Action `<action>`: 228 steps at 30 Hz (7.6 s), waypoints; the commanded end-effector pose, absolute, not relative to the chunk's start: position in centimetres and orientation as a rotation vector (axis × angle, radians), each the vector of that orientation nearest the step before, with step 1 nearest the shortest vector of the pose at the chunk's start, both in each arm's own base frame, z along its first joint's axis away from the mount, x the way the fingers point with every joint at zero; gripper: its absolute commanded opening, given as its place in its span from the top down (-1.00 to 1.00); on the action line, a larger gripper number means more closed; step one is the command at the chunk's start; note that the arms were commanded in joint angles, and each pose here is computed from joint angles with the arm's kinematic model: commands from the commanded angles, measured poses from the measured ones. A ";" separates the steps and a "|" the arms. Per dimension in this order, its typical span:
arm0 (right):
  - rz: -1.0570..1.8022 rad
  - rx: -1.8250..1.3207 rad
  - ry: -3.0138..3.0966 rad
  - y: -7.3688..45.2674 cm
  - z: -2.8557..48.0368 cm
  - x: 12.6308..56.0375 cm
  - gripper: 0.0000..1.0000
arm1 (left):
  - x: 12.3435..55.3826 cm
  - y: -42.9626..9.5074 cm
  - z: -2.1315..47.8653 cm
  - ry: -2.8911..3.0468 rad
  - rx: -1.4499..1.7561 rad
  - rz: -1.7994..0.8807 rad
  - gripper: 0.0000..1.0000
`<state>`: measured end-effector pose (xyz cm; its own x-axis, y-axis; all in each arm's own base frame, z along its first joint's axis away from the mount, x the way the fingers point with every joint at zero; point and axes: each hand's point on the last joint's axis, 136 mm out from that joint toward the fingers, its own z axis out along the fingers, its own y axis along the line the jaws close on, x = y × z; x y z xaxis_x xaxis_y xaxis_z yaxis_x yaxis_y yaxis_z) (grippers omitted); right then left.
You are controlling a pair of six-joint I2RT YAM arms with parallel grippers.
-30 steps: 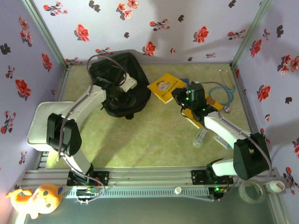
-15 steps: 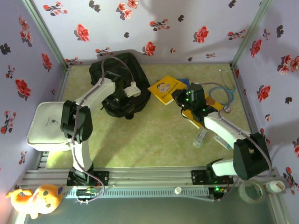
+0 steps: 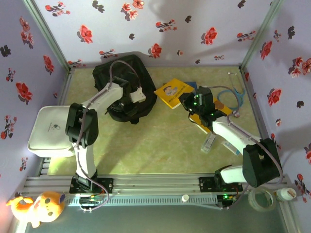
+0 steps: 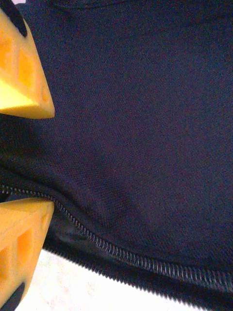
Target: Pack the student bag
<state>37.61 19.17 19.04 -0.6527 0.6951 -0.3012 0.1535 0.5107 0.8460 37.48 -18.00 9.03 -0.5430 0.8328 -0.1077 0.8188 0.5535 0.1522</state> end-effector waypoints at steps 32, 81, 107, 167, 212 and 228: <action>1.113 0.680 1.966 17.6 22.5 37.7 0.79 | 41.2 -18.4 14.3 2.359 1.328 0.396 0.78; 1.715 0.426 1.926 33.8 26.2 40.3 0.77 | 39.2 -23.6 28.5 1.861 0.749 0.138 1.00; 1.601 0.522 2.030 39.9 18.7 46.2 0.75 | 38.5 -24.8 31.8 1.803 0.619 -0.057 1.00; 0.652 0.523 2.527 25.9 7.2 53.0 -0.24 | 30.6 -13.1 24.2 2.227 0.316 -0.180 -0.99; 0.465 0.440 2.618 19.9 9.9 34.3 0.00 | 36.6 -29.4 20.8 2.432 0.193 -0.713 -0.94; 0.261 0.590 2.710 14.0 5.2 35.4 0.43 | 34.3 -37.4 10.1 2.740 0.322 -0.592 -0.33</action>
<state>36.11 15.72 6.27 -0.8467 0.4413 -0.2973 0.3466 0.8813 0.3212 34.51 -37.57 11.37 -0.9111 0.1425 -0.3867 0.3086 0.8578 -0.4111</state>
